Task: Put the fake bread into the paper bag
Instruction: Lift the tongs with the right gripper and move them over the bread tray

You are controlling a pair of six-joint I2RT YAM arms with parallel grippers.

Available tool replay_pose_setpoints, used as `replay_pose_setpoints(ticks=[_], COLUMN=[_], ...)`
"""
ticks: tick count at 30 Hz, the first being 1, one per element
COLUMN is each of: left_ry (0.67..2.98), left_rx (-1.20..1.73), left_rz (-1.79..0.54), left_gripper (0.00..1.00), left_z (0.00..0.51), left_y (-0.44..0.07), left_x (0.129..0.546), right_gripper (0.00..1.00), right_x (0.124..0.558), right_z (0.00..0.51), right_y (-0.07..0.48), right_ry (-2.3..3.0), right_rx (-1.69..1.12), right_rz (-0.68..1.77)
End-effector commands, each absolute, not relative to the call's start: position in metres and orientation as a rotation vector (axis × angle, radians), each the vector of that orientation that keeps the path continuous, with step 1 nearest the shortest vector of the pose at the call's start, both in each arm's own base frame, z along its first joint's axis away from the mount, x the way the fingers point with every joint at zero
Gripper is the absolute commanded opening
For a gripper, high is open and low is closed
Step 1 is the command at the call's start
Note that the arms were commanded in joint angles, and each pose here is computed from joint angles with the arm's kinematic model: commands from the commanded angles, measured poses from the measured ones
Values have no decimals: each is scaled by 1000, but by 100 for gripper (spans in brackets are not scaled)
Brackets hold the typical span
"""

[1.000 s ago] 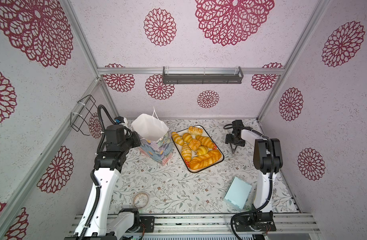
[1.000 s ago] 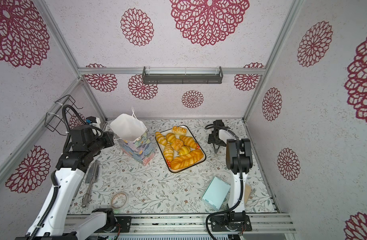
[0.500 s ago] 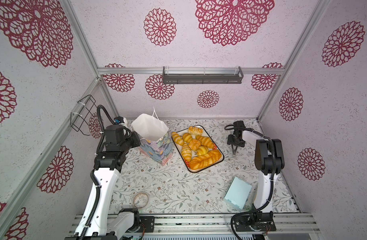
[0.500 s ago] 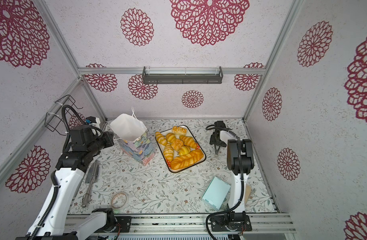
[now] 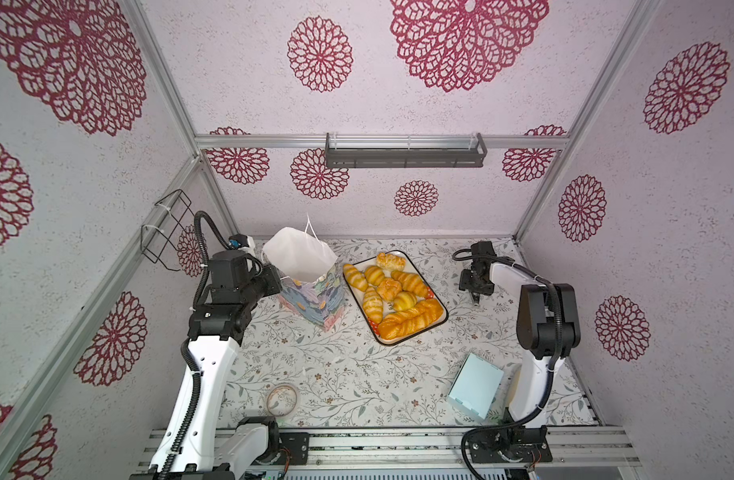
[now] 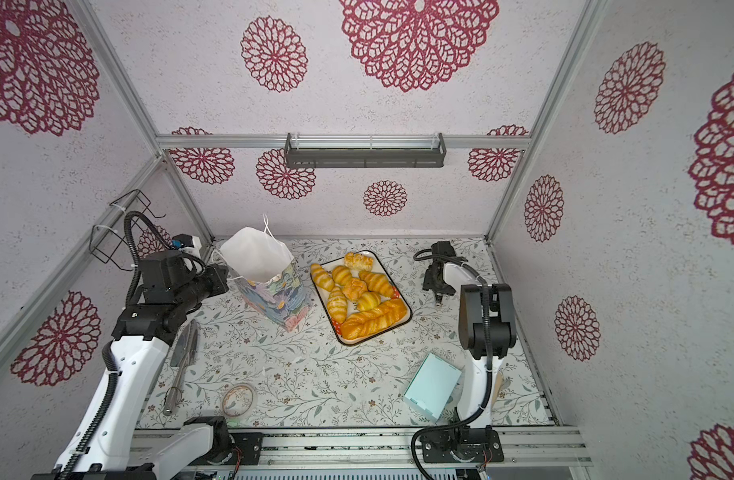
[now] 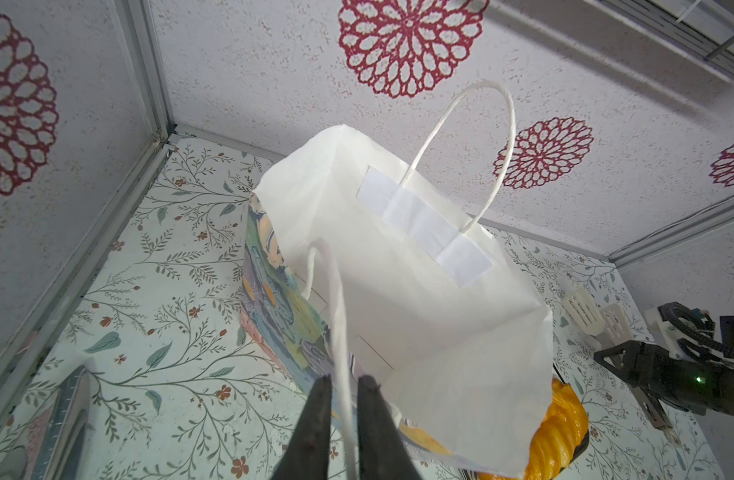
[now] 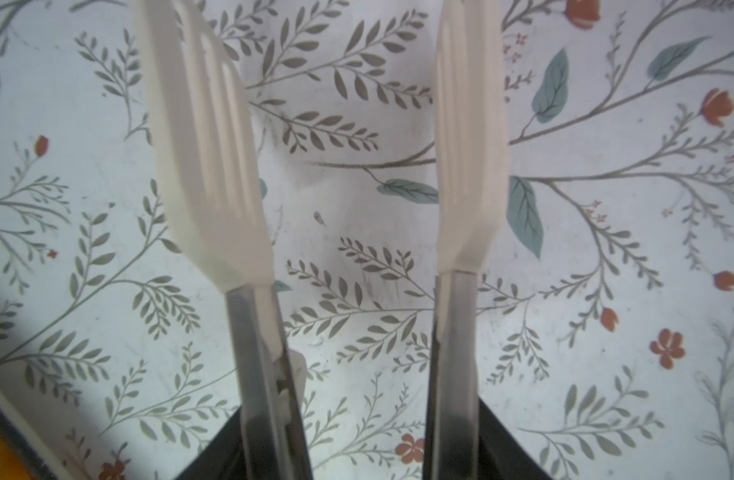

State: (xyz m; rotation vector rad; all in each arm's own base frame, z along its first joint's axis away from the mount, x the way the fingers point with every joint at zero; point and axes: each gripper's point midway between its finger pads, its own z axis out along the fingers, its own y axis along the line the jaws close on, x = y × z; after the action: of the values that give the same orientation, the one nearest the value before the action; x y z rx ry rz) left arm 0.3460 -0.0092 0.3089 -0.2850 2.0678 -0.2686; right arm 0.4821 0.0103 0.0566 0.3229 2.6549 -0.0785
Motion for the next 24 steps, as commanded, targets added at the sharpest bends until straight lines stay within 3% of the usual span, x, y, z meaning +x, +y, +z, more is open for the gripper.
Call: replay_pose_setpoints(ticks=[1, 5, 11, 24], left_ry=[2026, 2023, 2022, 2029], left_rx=[-293, -296, -302, -312], left_rz=[-279, -282, -279, -268], left_gripper=[16, 16, 16, 15], left_z=[318, 319, 318, 315], left_y=[-7, -7, -5, -2], left_x=[345, 345, 346, 347], right_gripper=[59, 57, 47, 47], right_x=[483, 478, 470, 435], right_z=[92, 98, 105, 160], right_y=[10, 9, 9, 50], right_ry=[2575, 2561, 2555, 2509], right_rx=[353, 355, 360, 225], right_rz=[-47, -45, -60, -28])
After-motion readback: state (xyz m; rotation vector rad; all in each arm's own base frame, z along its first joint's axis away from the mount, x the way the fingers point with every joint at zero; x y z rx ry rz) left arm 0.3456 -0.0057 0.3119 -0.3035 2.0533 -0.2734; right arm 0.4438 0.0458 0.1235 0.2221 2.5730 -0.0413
